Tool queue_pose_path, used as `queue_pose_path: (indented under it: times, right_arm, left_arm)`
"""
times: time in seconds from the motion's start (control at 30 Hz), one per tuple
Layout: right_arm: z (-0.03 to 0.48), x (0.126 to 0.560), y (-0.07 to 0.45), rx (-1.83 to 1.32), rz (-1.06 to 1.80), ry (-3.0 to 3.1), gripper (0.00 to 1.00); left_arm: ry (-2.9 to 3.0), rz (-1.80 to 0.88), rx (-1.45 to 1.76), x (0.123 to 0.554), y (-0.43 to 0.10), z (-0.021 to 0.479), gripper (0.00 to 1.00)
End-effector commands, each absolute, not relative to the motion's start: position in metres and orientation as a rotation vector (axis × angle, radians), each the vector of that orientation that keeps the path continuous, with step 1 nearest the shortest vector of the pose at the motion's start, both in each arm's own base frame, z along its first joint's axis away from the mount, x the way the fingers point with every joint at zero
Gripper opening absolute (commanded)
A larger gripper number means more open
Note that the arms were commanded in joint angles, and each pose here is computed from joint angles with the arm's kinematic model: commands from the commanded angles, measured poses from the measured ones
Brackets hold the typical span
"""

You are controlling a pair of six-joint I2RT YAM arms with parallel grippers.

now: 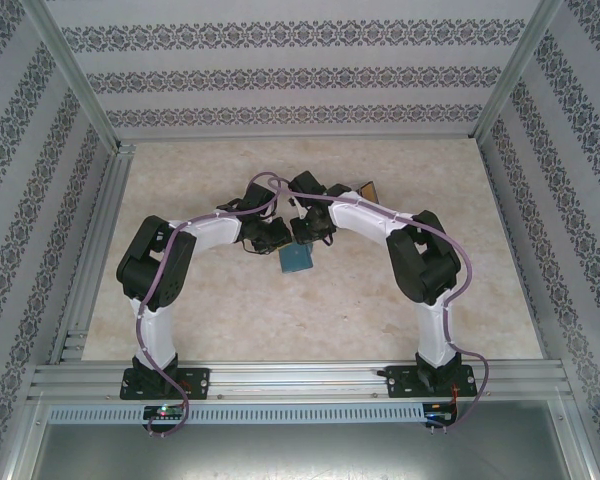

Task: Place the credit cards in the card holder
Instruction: Close the button on the card holder.

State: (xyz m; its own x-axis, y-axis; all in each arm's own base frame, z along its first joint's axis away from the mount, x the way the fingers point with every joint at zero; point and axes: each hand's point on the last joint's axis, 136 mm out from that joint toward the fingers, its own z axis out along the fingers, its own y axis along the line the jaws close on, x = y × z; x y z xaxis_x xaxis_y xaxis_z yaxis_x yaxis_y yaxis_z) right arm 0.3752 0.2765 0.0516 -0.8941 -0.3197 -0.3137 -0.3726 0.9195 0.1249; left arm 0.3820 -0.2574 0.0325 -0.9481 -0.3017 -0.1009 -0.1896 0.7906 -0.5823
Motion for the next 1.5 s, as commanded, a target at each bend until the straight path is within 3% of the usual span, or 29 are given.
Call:
queue_pose_path:
  times: [0.0,0.27,0.53,0.77,1.47]
  right_arm:
    - [0.048,0.376,0.269,-0.527,0.182,2.815,0.18]
    - [0.068,0.371,0.263,-0.482,0.254,2.800,0.05]
    - [0.085,0.356,0.279,-0.286,0.714,2.686,0.03]
    - [0.070,0.351,0.293,-0.227,0.872,2.623,0.03]
    - [0.055,0.340,0.287,-0.289,0.784,2.676,0.03]
  left_arm:
    - [2.977,-0.772,-0.464,0.344,-0.245,-0.012,0.16]
    - [2.975,-0.771,-0.462,0.345,-0.245,-0.011,0.16]
    - [2.958,-0.825,-0.495,0.346,-0.250,-0.009,0.16]
    - [2.954,-0.854,-0.516,0.344,-0.252,-0.012,0.14]
    - [2.954,-0.831,-0.521,0.343,-0.249,-0.011,0.02]
